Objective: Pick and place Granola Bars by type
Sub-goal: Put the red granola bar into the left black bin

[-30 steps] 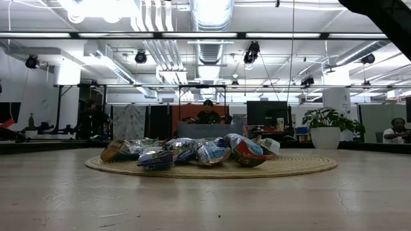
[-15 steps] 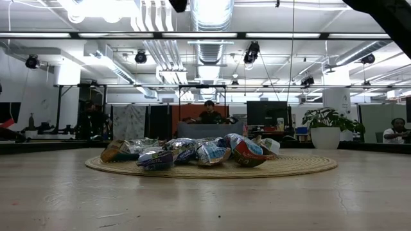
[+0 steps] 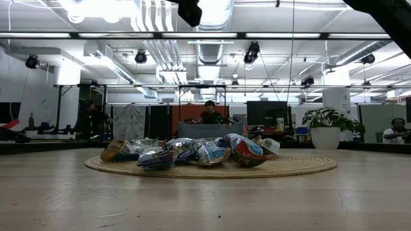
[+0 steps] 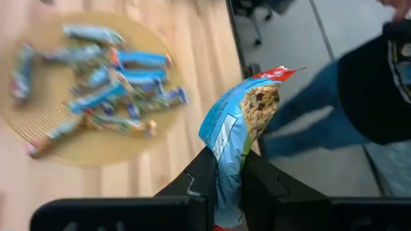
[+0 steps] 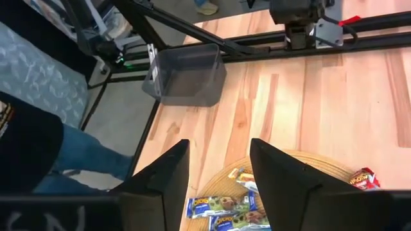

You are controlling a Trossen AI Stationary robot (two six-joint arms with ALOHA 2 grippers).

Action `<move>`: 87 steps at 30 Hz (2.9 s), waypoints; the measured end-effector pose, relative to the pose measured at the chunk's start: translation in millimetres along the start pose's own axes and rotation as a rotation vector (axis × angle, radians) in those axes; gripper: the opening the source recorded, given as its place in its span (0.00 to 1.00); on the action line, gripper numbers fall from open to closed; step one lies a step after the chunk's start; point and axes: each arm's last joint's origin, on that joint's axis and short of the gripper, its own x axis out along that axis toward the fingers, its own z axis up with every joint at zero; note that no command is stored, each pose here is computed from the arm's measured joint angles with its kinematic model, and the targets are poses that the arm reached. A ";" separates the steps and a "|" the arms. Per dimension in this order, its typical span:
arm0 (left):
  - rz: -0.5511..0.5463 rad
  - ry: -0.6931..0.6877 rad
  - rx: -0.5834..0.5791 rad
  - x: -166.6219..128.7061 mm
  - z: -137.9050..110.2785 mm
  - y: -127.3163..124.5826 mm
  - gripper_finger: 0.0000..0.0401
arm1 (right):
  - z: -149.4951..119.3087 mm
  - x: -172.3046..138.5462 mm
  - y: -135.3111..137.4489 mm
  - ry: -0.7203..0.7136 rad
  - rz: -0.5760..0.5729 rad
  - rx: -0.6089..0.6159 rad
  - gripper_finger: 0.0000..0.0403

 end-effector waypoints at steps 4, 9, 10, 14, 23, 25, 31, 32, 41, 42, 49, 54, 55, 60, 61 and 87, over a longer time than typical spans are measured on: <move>-0.063 0.077 -0.051 12.4 0.3 -14.1 0.08 | 0.1 -1.3 -1.8 -0.002 -0.004 0.003 0.37; -0.100 0.216 -0.108 39.4 -2.1 -35.2 0.08 | 0.1 -1.4 -1.9 -0.002 -0.005 -0.002 0.36; -0.099 0.245 -0.111 47.3 -3.2 -39.4 0.08 | 0.1 -1.4 -1.9 -0.002 -0.005 -0.004 0.36; -0.083 0.355 -0.130 82.2 -10.4 -54.4 0.08 | 0.1 -1.3 -1.8 -0.002 -0.004 -0.008 0.36; -0.038 0.525 -0.187 152.6 -46.4 -80.1 0.08 | 0.1 -1.2 -1.7 -0.001 -0.004 -0.023 0.34; -0.003 0.574 -0.203 162.3 -57.8 -81.7 0.08 | 0.1 -1.2 -1.7 -0.001 -0.004 -0.022 0.35; 0.045 0.634 -0.252 187.2 -82.0 -81.2 0.08 | -0.3 -1.2 -1.7 0.002 -0.004 -0.020 0.35; 0.036 0.629 -0.261 190.8 -84.9 -81.3 0.08 | -0.3 -1.2 -1.7 0.002 -0.004 -0.020 0.34; 0.065 0.672 -0.328 206.6 -106.3 -74.0 0.08 | -0.5 -1.3 -1.8 0.003 -0.004 -0.018 0.33; 0.071 0.676 -0.329 207.3 -107.6 -73.2 0.08 | -0.5 -1.2 -1.7 0.004 -0.004 -0.018 0.33; 0.079 0.726 -0.355 210.4 -115.1 -69.5 0.08 | -0.5 -1.3 -1.8 0.003 -0.004 -0.017 0.32; 0.136 0.800 -0.397 212.5 -126.0 -62.0 0.11 | -0.5 -1.2 -1.7 0.003 -0.004 -0.018 0.32; 0.144 0.807 -0.398 212.9 -127.6 -60.7 0.13 | -0.5 -1.2 -1.7 0.003 -0.004 -0.018 0.32; 0.143 0.811 -0.399 215.5 -130.5 -58.8 0.22 | -0.5 -1.2 -1.7 0.003 -0.004 -0.015 0.32; 0.137 0.809 -0.400 216.0 -130.5 -59.0 0.23 | -0.5 -1.2 -1.7 0.003 -0.004 -0.015 0.32; 0.207 0.012 -0.268 138.9 -57.4 -69.2 0.01 | 4.4 -21.4 14.1 -0.036 -0.004 -0.133 0.32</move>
